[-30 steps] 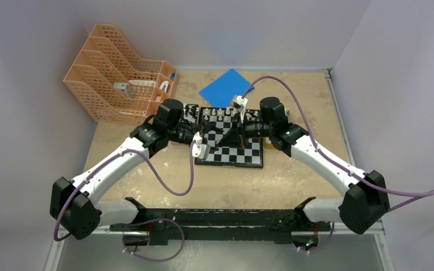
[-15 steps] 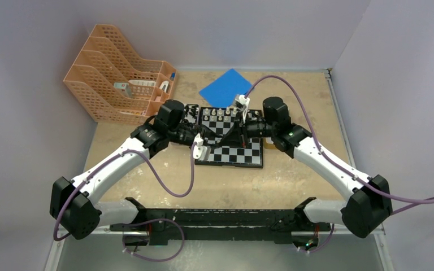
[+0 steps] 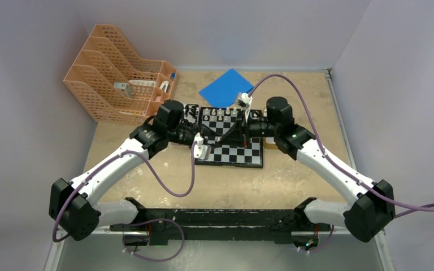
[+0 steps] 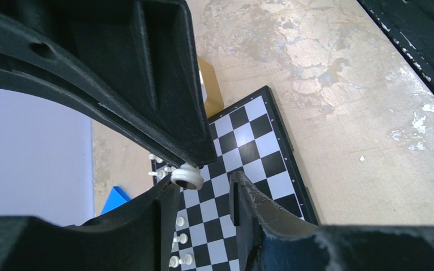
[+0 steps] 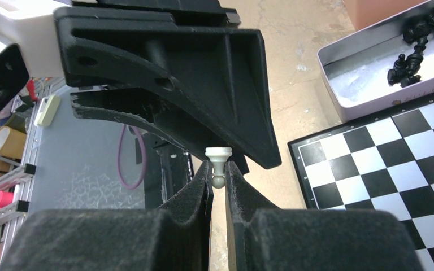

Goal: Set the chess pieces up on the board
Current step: Place the chess piece on the chessboard.

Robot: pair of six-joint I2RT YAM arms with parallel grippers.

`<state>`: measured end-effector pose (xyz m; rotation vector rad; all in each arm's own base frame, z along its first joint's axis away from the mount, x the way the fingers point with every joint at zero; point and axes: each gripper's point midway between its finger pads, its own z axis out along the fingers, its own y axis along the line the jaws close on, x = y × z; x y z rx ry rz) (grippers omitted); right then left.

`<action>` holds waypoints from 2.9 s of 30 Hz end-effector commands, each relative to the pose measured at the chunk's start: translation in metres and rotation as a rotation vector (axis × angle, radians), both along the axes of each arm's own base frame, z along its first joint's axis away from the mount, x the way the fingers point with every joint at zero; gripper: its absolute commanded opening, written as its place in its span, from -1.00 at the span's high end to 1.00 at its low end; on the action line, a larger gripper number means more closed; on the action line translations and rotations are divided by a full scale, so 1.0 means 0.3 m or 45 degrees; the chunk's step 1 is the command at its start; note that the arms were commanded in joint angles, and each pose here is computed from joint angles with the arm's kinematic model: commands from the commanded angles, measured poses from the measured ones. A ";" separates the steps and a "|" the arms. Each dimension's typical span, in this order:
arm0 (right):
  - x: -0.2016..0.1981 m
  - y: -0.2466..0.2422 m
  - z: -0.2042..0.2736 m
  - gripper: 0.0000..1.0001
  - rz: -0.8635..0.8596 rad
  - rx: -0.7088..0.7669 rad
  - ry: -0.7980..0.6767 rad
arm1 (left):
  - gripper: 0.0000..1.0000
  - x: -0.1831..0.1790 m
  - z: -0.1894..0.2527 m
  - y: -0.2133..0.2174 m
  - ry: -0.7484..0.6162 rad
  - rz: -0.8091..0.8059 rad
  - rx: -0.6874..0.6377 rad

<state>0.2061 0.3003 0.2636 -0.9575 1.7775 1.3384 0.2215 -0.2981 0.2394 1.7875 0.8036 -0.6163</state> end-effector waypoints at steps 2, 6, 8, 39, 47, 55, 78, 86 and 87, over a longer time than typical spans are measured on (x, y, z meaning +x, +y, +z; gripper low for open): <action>0.000 0.020 0.031 0.87 0.038 0.036 -0.020 | 0.18 -0.019 0.088 0.000 -0.142 -0.033 -0.088; 0.008 0.026 0.020 0.87 0.036 0.032 -0.002 | 0.13 -0.019 0.077 0.004 -0.151 -0.039 -0.070; 0.011 0.029 0.022 0.87 0.035 0.034 0.002 | 0.16 -0.020 0.075 0.003 -0.152 -0.046 -0.068; 0.126 -0.044 0.304 0.81 -0.491 0.543 0.004 | 1.00 0.051 0.116 -0.073 0.679 0.399 -0.306; 0.154 -0.041 0.265 0.89 -0.534 0.534 0.030 | 0.95 0.076 0.087 -0.078 0.845 0.510 -0.319; 0.229 -0.092 0.190 0.92 -0.729 0.356 -0.010 | 0.15 0.100 0.053 -0.035 0.808 0.634 -0.309; 0.716 -0.120 -0.250 0.90 -1.252 -0.337 -0.021 | -0.89 -0.069 -0.006 0.205 0.637 0.796 -0.237; 0.763 -0.111 -0.456 0.90 -1.282 -0.523 0.092 | -0.92 -0.056 -0.023 0.264 0.567 0.904 -0.276; 0.767 -0.115 -0.474 0.90 -1.292 -0.543 0.099 | -0.92 -0.055 -0.023 0.266 0.561 0.909 -0.279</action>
